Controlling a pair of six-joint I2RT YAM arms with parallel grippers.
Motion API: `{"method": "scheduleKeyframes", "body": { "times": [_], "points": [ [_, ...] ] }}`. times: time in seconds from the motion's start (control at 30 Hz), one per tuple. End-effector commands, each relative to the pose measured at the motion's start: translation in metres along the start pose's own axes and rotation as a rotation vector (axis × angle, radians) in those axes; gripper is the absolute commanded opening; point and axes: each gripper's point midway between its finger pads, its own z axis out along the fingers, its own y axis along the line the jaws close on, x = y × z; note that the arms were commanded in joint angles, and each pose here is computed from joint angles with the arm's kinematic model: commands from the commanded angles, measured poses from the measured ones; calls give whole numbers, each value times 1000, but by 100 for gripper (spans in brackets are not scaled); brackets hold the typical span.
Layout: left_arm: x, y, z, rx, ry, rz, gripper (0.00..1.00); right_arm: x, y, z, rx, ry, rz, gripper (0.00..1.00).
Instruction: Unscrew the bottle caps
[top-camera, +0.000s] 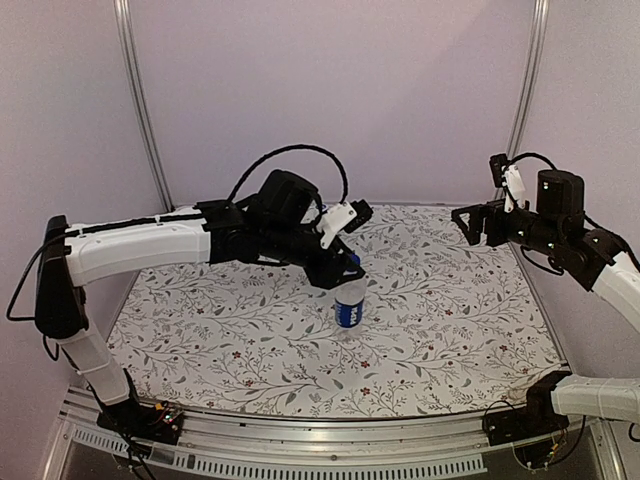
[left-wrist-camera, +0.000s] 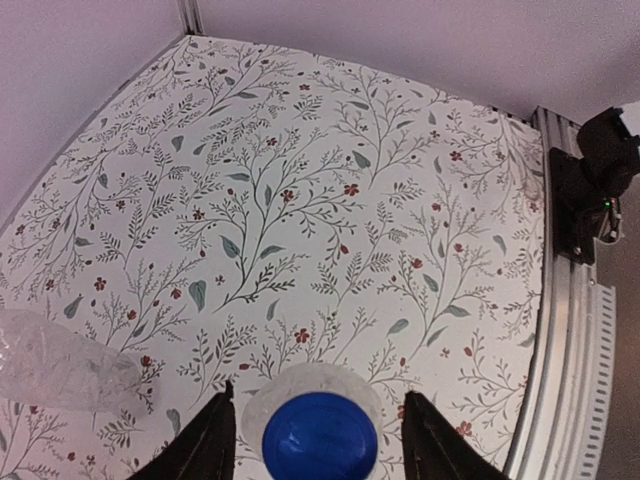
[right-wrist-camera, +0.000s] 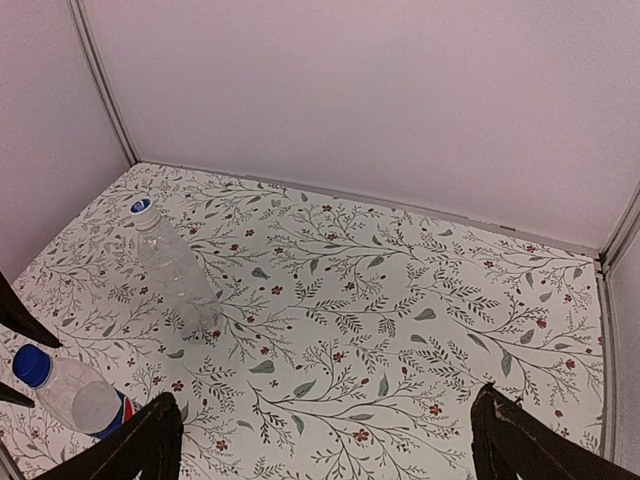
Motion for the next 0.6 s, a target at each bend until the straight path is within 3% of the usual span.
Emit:
{"method": "scheduleKeyframes", "body": {
  "times": [0.0,0.13,0.3,0.57],
  "points": [
    [-2,-10,6,39,12,9,52,-1,5,1,-23,-16,4,99],
    [-2,-9,5,28,10,11,44,0,6,2,-27,-10,7,99],
    [-9,-5,-3,-2,-28,18,26,-1,11,4,-58,-3,7,99],
    [-44,-7,-51,14,-230,-2,13,-21,55,2,-283,-51,-26,99]
  ]
}}
